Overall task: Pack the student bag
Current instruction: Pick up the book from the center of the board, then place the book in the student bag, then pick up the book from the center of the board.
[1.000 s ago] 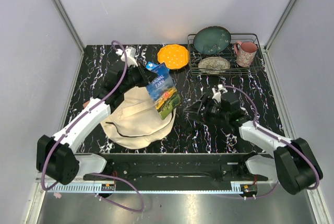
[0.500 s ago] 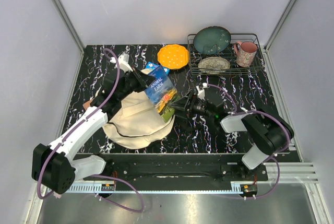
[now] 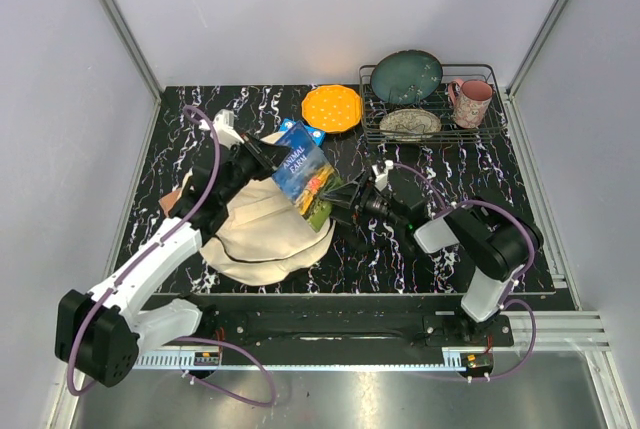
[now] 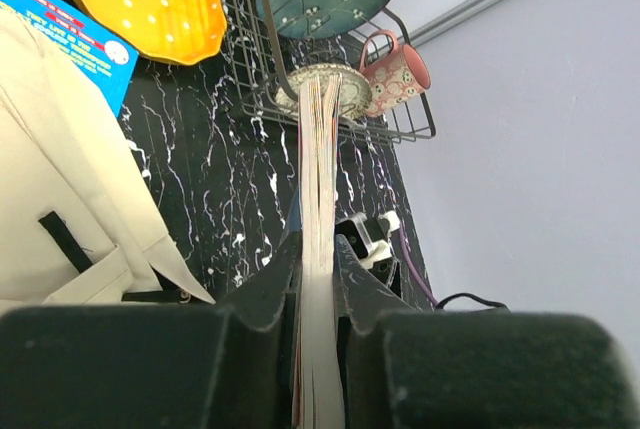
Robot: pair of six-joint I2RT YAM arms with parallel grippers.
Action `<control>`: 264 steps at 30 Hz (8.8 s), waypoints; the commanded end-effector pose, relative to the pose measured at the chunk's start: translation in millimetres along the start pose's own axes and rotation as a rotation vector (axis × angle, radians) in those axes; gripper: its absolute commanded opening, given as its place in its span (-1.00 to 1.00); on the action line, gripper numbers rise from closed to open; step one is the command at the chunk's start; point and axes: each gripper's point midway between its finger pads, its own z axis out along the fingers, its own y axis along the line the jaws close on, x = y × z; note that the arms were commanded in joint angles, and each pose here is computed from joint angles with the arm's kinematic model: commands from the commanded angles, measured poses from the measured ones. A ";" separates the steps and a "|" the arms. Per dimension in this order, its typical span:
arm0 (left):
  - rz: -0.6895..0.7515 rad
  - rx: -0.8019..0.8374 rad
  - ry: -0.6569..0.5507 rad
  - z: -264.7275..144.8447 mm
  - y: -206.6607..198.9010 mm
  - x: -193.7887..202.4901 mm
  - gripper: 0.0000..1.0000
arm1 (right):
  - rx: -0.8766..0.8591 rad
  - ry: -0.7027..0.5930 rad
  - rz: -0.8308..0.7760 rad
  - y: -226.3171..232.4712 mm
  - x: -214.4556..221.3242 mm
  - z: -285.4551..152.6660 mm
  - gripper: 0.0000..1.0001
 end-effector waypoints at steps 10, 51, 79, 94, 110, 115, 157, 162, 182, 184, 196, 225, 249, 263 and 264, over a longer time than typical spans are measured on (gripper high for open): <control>-0.038 0.125 -0.145 -11.4 -42.0 -40.9 -1.00 | -0.293 -0.050 -0.105 77.5 13.2 6.9 0.52; 0.675 0.042 0.401 -42.0 -17.7 63.3 0.98 | 0.509 -0.784 -0.497 77.4 -76.8 -154.2 -1.00; 1.010 -0.233 0.920 -71.4 82.5 185.6 0.75 | 0.607 -0.906 -0.610 99.6 -86.4 -199.7 -1.00; 1.053 -0.304 0.884 -64.3 94.8 180.7 -0.47 | 0.610 -0.873 -0.604 95.6 -84.5 -192.7 -1.00; 1.021 -0.311 0.585 -41.0 42.3 124.1 -1.00 | 0.612 -0.694 -0.603 75.4 -61.9 -175.8 -0.99; 1.010 -0.271 0.583 -36.1 27.2 122.1 -1.00 | 0.620 -0.685 -0.587 69.3 -61.0 -173.7 -0.99; 0.836 -0.487 0.100 -8.3 -19.9 -34.9 -1.00 | 0.405 -0.394 -0.581 157.7 -3.4 -154.6 -1.00; 0.833 -0.463 0.098 3.2 -32.9 -38.4 -1.00 | 0.329 -0.198 -0.490 168.9 29.3 -133.7 -1.00; 0.795 -0.307 0.153 7.2 -62.7 -26.7 -1.00 | 0.433 -0.072 -0.523 93.2 3.4 -52.4 -1.00; 0.784 -0.319 0.146 8.9 -63.1 -28.1 -1.00 | 0.448 -0.089 -0.521 87.6 0.2 -46.6 -1.00; 0.730 -0.289 0.200 17.9 -70.1 -13.5 -1.00 | 0.449 -0.129 -0.574 74.8 5.4 9.9 -1.00; 0.694 -0.177 0.211 15.5 -94.7 -4.6 -1.00 | 0.363 -0.269 -0.517 14.4 -35.6 110.3 -0.73; 0.706 -0.313 0.203 13.7 -57.9 -3.0 -1.00 | 0.523 -0.427 -0.696 63.5 -40.0 -26.0 0.73; 0.695 -0.260 0.246 10.6 -60.9 8.3 -1.00 | 0.765 -0.231 -0.643 -10.4 -46.4 -52.6 0.56; 0.691 -0.228 0.261 11.1 -65.7 12.0 -1.00 | 0.797 -0.190 -0.642 -24.8 -45.6 -48.0 0.57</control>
